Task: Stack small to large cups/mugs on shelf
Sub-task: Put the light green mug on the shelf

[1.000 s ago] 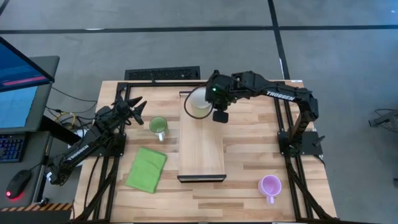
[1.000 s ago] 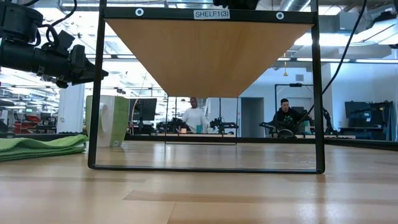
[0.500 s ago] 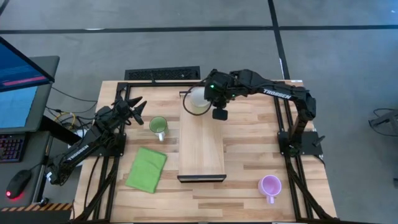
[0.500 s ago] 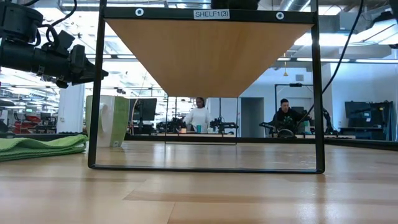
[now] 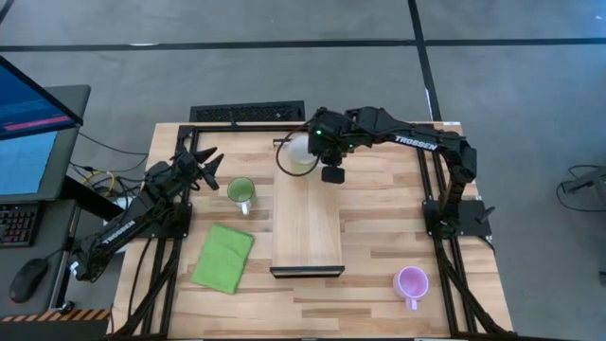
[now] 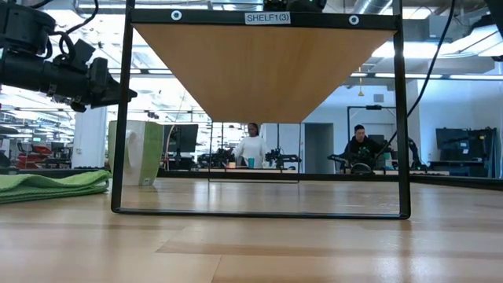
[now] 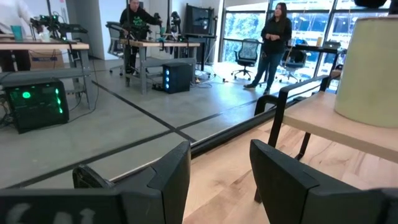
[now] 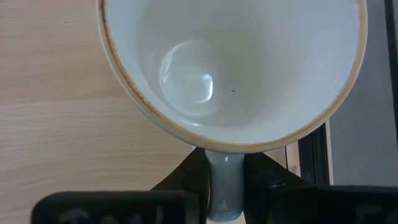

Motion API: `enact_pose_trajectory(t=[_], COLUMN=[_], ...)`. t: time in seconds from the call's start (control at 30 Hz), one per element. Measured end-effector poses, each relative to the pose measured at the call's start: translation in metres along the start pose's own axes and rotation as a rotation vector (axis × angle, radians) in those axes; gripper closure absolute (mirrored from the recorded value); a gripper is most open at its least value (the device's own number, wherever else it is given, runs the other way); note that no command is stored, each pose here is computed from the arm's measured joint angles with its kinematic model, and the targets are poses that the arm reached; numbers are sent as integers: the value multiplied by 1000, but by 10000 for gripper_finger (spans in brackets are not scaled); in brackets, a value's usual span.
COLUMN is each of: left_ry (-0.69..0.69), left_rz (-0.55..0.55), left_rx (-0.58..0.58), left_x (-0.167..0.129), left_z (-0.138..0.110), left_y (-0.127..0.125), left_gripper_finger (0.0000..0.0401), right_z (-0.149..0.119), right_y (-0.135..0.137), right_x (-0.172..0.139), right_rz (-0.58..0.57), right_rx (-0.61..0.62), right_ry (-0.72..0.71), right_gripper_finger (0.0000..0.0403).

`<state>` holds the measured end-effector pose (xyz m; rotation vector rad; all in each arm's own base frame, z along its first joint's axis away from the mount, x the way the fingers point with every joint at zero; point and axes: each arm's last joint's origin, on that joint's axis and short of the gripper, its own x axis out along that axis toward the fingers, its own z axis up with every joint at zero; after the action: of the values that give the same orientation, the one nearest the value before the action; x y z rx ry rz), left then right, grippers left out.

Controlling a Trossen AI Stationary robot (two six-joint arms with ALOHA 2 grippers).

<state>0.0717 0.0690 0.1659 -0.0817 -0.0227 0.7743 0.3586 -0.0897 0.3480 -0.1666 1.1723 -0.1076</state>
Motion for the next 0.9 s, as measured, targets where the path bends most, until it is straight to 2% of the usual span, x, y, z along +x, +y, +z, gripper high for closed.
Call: enact_pose_trajectory(t=[0.23, 0.9], left_ry=[0, 0], left_rz=[0, 0], left_rx=[0, 0], left_x=[0, 0], left_z=[0, 0], left_y=[0, 0], left_gripper_finger=[243, 243], right_z=[0, 0], right_y=[0, 0], right_x=[0, 0], right_rz=[-1, -8], right_rx=[-4, -6], right_ry=[2, 5], right_gripper_finger=[298, 294])
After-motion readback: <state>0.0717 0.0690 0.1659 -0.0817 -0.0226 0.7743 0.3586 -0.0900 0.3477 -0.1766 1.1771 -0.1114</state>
